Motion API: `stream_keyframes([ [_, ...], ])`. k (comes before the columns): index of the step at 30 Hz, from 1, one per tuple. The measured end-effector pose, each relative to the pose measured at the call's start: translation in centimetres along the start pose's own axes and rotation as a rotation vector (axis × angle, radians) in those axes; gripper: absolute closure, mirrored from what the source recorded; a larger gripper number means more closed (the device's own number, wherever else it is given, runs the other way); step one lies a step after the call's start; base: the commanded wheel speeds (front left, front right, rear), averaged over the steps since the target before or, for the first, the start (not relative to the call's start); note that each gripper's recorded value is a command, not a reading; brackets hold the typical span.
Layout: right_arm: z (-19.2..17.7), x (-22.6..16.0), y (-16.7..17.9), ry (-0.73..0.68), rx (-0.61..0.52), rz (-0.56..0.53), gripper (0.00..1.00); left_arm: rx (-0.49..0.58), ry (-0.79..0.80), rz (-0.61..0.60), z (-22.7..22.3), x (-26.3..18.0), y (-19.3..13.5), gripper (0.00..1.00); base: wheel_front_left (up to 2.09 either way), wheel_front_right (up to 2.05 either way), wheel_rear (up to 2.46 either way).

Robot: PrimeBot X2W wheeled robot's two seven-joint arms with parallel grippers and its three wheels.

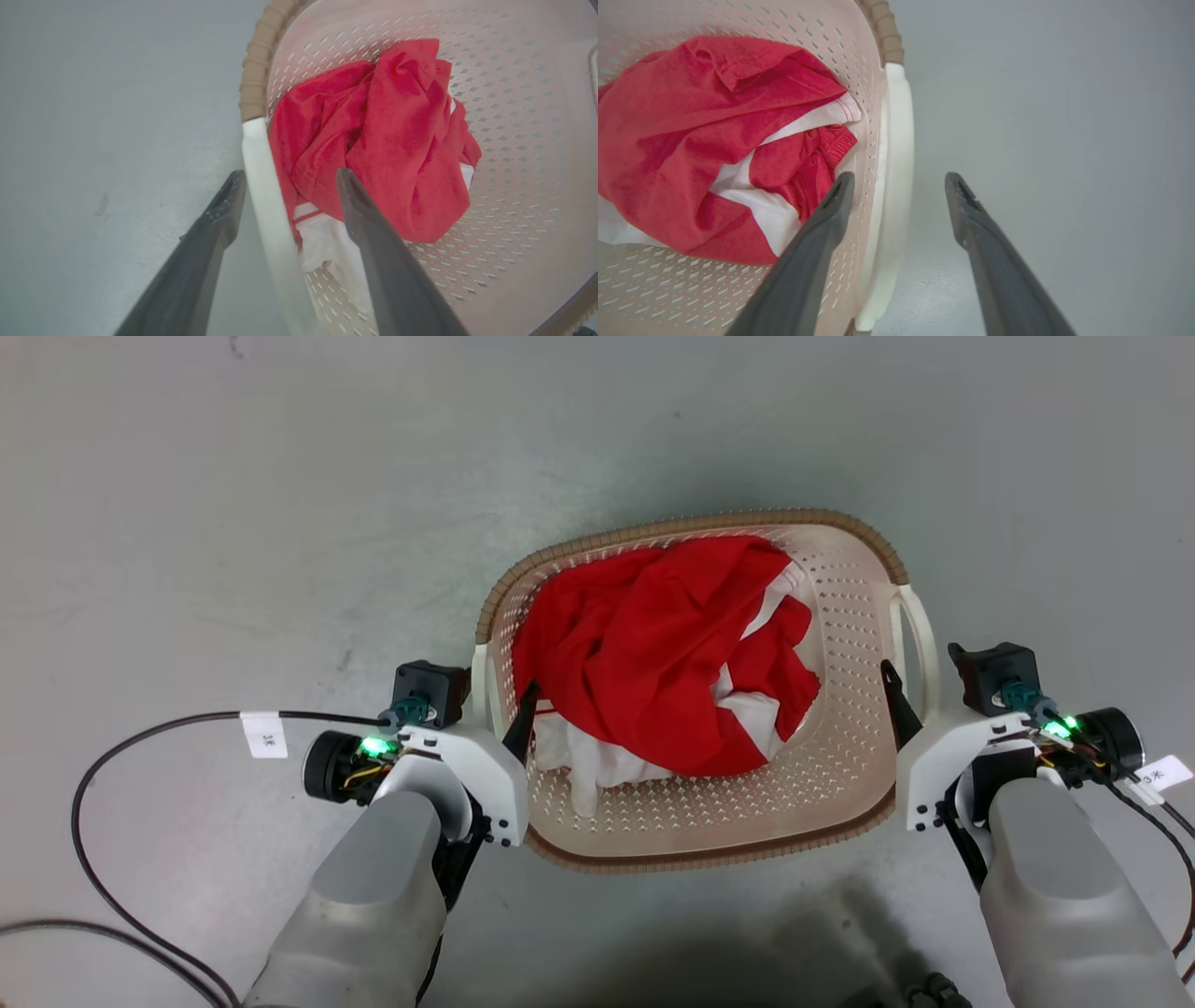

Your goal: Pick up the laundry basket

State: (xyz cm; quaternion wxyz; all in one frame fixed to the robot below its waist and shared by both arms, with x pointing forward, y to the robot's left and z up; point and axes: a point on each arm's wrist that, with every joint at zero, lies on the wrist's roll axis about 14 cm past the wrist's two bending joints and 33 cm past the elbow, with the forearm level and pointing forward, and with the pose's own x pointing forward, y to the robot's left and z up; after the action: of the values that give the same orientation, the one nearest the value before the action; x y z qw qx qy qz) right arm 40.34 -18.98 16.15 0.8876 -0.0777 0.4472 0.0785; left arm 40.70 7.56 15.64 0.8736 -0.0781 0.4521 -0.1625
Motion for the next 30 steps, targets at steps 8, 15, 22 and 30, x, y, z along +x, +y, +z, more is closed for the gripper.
stream_keyframes([
  [8,-1.8,1.2,0.6,0.064,0.014,0.02,0.0,0.006,0.035,-0.009,-1.1,1.1,0.2,0.0,0.0,0.0,0.0],
  [15,-2.5,1.9,1.3,0.09,0.01,0.043,0.42,0.028,0.073,-0.021,-2.1,1.7,0.3,0.36,0.0,0.0,0.0],
  [22,-2.9,2.0,1.8,0.105,0.011,0.057,1.0,0.032,0.071,-0.017,-1.8,2.1,0.4,1.0,0.0,0.0,0.0],
  [30,-1.9,1.3,2.3,0.091,-0.002,0.074,1.0,0.042,0.057,-0.016,-0.9,1.1,0.2,1.0,0.0,0.0,0.0],
])
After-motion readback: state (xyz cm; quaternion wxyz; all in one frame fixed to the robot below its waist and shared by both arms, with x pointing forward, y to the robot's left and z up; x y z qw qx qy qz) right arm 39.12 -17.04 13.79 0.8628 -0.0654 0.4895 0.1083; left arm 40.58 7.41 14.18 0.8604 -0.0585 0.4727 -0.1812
